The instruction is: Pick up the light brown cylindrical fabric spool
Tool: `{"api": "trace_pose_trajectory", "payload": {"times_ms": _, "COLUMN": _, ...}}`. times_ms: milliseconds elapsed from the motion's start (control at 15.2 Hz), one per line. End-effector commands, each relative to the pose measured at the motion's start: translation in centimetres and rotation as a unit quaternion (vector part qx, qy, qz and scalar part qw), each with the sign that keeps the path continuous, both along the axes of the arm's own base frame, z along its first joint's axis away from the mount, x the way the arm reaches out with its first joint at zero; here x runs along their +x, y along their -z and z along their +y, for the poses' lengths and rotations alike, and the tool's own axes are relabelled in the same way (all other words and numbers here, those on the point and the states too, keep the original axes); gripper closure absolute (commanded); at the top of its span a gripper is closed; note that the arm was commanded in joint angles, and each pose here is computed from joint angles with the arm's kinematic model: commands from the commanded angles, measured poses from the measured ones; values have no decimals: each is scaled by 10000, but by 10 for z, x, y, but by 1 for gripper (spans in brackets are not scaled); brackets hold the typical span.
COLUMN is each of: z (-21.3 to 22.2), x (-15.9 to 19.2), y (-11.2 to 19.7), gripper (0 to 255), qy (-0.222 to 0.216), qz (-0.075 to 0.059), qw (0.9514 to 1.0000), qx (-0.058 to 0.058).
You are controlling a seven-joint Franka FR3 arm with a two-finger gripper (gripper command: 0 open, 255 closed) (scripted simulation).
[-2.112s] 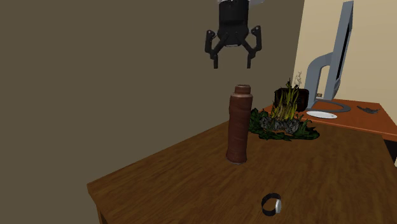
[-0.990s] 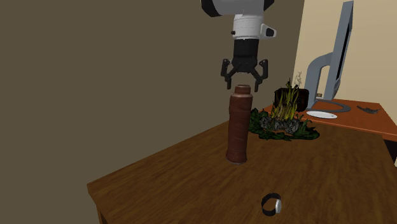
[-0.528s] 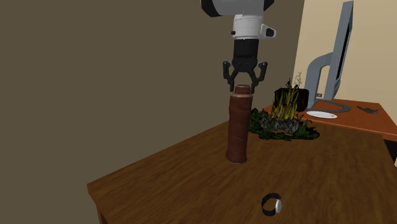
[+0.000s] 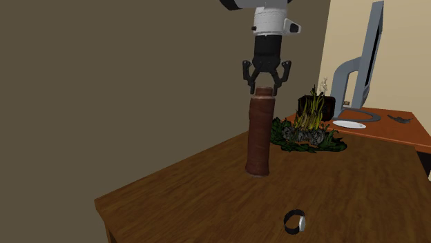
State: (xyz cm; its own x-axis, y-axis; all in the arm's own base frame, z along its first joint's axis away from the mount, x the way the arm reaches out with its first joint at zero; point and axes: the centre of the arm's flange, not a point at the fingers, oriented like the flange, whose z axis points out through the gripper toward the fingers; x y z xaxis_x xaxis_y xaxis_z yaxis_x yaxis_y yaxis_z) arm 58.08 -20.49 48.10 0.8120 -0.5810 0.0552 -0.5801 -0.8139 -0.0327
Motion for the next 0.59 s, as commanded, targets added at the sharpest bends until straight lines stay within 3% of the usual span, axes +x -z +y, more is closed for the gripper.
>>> {"api": "trace_pose_trajectory", "payload": {"times_ms": 0, "z": 1, "x": 0, "y": -13, "gripper": 255, "qy": 0, "qz": -7, "qw": 10000, "qx": -2}}
{"api": "trace_pose_trajectory", "payload": {"times_ms": 528, "z": 1, "x": 0, "y": -55, "gripper": 255, "qy": 0, "qz": -7, "qw": 10000, "qx": -2}}
